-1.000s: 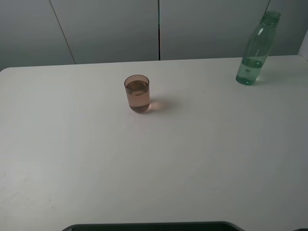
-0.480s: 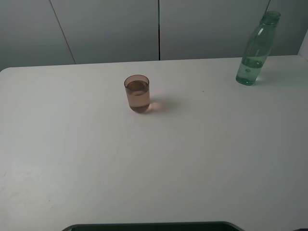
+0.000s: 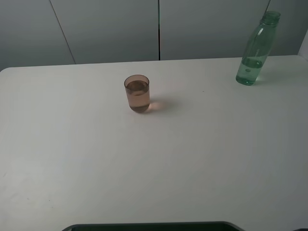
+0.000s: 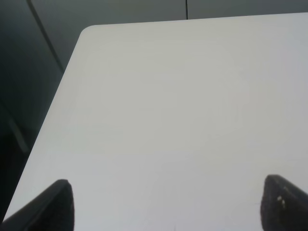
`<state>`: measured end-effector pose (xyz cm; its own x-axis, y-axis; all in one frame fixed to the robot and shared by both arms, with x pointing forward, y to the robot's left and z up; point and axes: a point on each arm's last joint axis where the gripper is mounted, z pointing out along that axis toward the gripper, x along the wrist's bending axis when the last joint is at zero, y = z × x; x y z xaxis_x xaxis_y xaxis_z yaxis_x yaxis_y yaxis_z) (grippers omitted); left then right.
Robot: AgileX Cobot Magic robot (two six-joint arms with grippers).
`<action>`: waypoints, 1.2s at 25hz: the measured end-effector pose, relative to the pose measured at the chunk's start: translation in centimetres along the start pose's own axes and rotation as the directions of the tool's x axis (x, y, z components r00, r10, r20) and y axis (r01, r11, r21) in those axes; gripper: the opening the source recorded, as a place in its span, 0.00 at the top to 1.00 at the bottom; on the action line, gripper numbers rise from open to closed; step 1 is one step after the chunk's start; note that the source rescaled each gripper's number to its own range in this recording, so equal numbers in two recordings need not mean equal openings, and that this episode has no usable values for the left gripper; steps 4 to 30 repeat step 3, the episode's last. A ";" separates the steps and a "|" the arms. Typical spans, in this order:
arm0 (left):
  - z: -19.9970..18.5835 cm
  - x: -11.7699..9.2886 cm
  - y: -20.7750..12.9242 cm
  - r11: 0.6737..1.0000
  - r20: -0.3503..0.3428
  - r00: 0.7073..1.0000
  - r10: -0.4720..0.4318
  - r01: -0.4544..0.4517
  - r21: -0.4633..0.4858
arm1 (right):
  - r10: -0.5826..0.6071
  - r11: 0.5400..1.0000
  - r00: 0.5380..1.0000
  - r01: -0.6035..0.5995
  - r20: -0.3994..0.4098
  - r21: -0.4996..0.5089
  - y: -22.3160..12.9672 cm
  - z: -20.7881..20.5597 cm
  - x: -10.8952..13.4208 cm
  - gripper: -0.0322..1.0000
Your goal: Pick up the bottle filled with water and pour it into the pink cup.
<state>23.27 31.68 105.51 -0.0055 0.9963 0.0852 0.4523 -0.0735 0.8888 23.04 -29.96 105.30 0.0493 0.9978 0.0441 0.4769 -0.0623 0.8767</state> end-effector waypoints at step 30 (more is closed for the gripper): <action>0.0 0.0 0.0 1.000 0.000 1.000 0.000 0.000 0.000 | 0.000 1.000 1.000 0.000 0.000 -0.002 0.0 0.0 0.0 0.00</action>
